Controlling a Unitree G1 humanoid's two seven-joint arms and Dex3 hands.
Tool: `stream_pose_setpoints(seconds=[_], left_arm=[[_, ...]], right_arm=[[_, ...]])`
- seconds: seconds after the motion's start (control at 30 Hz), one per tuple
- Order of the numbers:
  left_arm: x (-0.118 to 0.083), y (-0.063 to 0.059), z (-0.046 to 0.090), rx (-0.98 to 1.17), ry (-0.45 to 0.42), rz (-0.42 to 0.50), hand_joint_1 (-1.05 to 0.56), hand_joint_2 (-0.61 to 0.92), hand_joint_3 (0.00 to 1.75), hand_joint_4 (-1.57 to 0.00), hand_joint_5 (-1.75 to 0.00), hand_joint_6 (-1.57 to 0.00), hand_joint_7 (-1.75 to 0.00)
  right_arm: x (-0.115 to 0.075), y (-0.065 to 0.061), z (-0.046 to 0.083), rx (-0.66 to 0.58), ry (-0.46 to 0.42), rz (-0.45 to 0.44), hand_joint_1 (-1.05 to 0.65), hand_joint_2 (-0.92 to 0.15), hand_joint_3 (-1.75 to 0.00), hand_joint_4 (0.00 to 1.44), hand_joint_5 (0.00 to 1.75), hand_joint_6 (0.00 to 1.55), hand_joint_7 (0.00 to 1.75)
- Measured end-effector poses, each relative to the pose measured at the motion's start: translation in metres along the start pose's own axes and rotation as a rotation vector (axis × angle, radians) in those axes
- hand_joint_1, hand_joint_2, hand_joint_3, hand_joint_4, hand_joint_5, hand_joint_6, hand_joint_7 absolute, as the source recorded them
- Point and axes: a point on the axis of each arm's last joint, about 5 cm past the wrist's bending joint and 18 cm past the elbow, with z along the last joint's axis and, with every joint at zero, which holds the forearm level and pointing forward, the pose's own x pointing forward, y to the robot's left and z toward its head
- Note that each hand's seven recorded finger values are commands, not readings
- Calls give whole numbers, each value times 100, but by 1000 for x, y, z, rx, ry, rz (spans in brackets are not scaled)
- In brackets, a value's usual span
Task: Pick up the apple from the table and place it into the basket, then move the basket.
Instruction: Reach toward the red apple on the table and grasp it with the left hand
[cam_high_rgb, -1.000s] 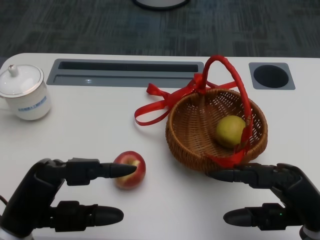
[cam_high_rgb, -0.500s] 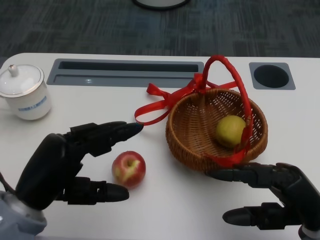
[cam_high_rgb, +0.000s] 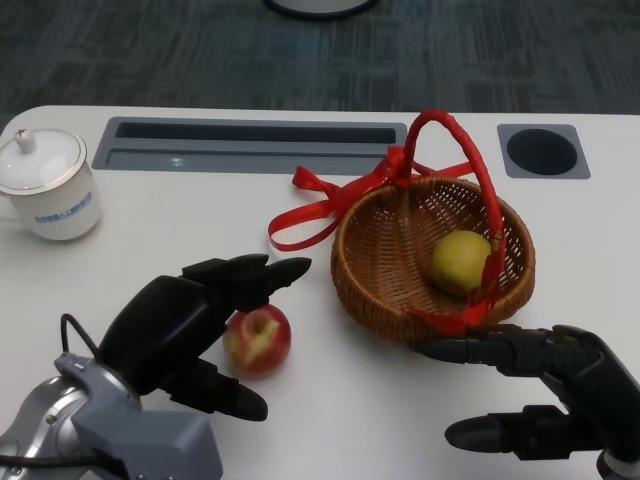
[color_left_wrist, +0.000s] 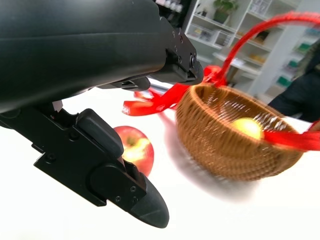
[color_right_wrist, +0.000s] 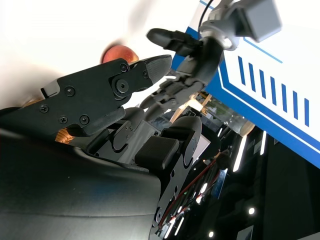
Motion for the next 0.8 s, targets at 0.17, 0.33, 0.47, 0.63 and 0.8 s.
stream_pose_setpoints(seconds=[0.17,0.33,0.47,0.63,0.8], left_arm=[[13,-11,-13,39,65,-57,-90,65,1,-25,-1,-24,-1],[22,-17,-23,80,111,-75,-85,65,0,-29,-2,-27,-1],[26,-21,-27,94,144,-80,-85,66,1,-34,-3,-31,-2],[29,-24,-29,104,172,-123,-81,66,0,-35,-2,-33,-2],[31,-31,-27,80,178,-148,-78,67,1,-34,0,-32,0]], right_arm=[[0,0,0,0,-2,0,-34,-79,0,83,0,78,0],[0,0,0,2,-2,-1,-35,-79,0,83,0,78,0],[0,1,1,1,-3,-5,-35,-79,0,84,0,78,0],[-1,1,3,1,-5,-10,-34,-79,0,84,0,78,0],[-2,2,3,2,-2,-11,-34,-79,0,84,0,78,0]])
